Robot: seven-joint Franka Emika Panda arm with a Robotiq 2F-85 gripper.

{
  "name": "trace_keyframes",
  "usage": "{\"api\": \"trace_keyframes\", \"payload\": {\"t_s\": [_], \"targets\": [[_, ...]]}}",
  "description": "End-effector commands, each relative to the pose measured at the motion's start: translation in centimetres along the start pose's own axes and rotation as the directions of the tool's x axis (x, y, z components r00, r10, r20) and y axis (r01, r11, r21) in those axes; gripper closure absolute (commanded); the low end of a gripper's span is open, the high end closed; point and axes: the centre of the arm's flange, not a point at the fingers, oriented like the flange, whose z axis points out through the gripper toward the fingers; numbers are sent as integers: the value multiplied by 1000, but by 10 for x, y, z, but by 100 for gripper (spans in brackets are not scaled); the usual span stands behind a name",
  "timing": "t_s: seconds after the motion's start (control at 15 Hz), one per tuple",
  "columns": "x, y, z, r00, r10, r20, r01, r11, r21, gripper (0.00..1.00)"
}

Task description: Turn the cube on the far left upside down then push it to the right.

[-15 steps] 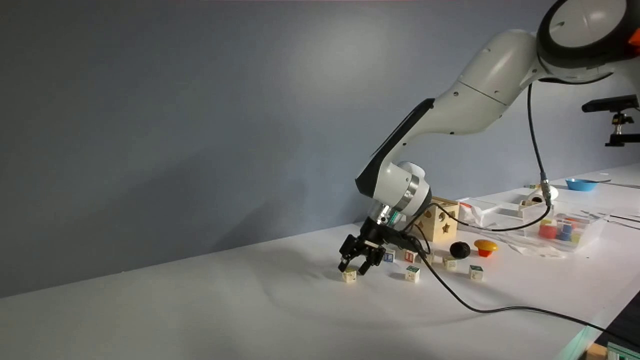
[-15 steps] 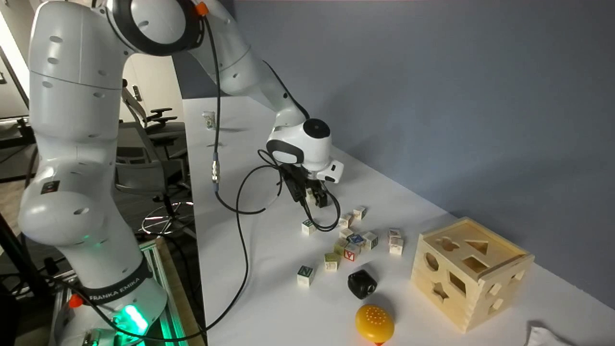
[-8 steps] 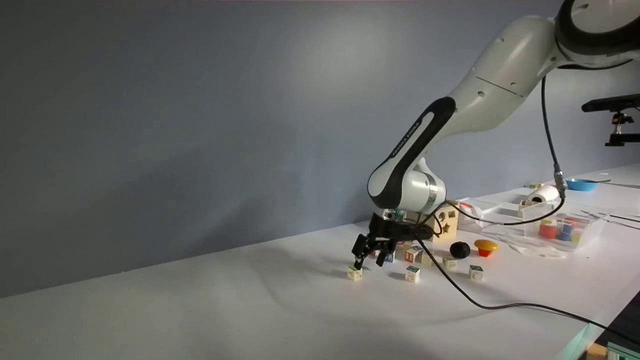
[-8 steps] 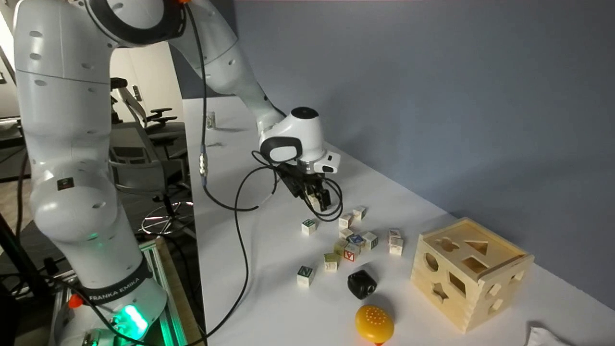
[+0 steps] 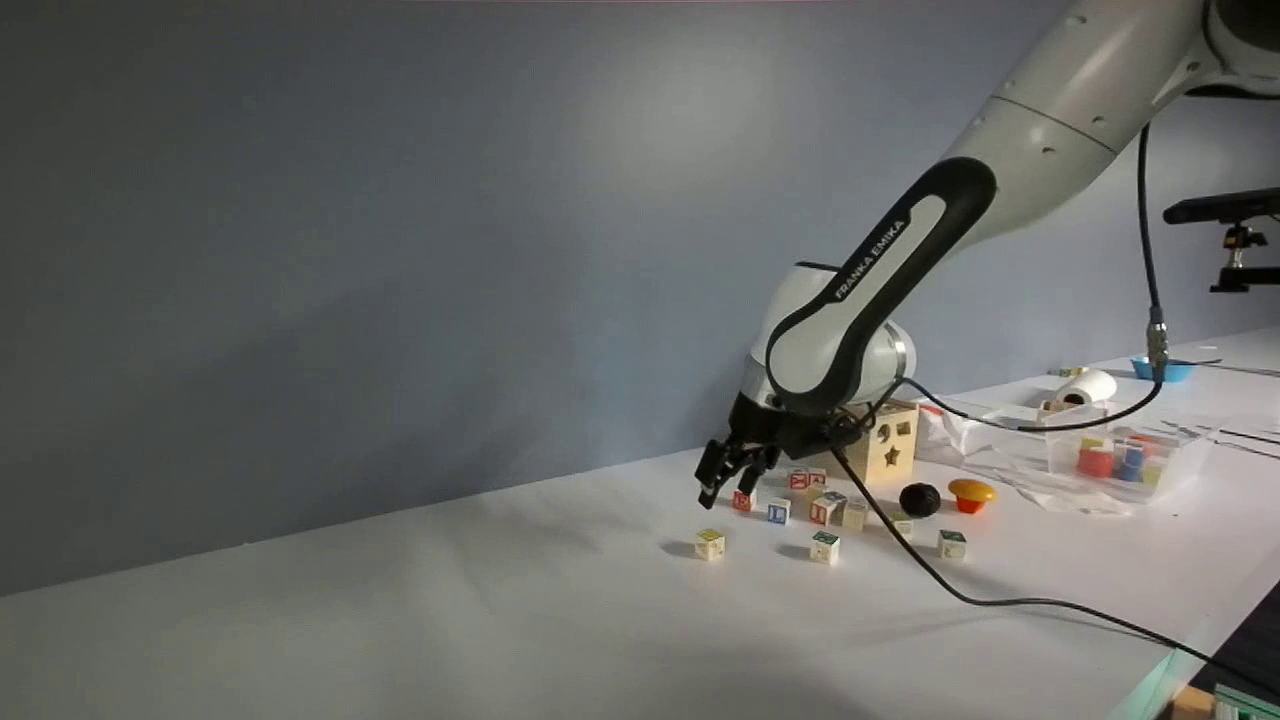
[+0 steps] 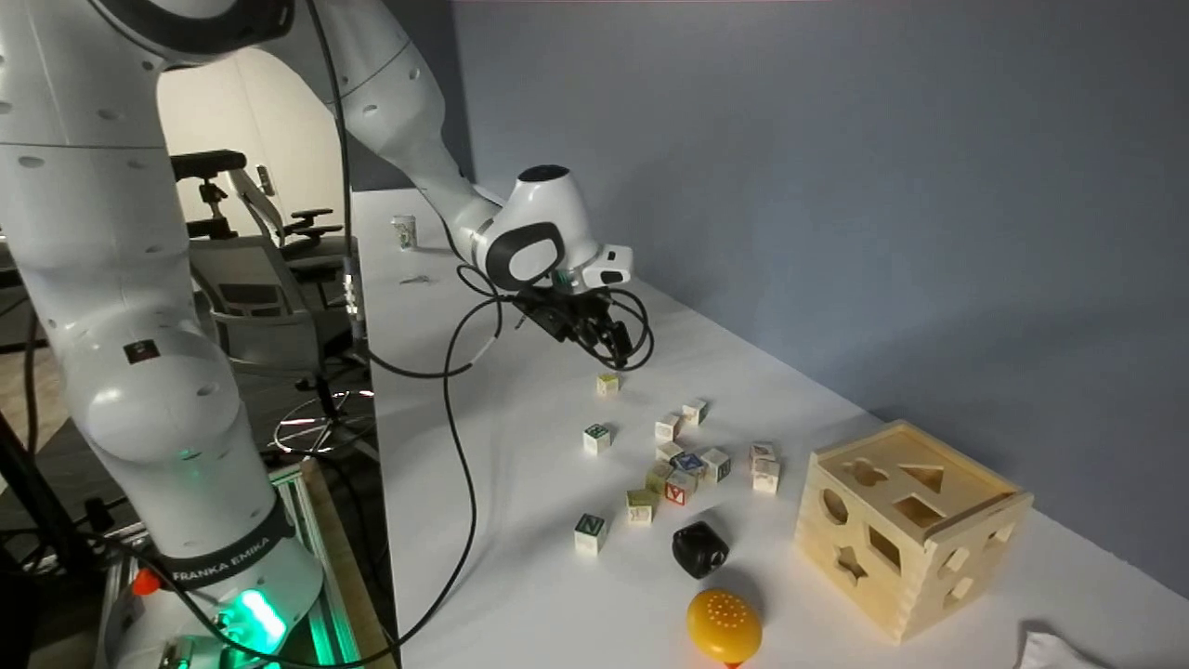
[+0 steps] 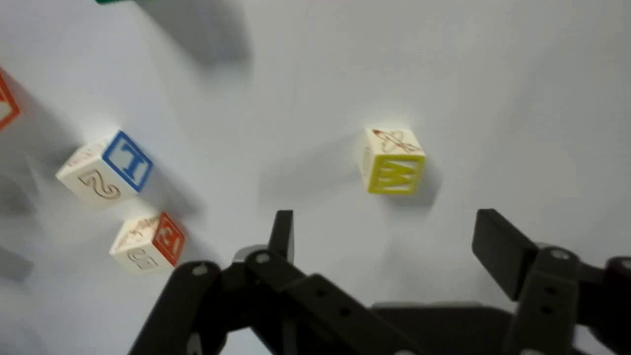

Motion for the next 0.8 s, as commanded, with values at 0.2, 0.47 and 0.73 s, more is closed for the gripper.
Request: {"api": "trace_keyframes", "payload": {"t_s": [0.2,0.47,0.73], "targets": [[2,-62,-11,974,-103,-201,111,993,32,59],[3,-69,6,956,-121,-266,128,992,6,88],[0,-60,27,957,-130,-260,123,991,-46,100]]}}
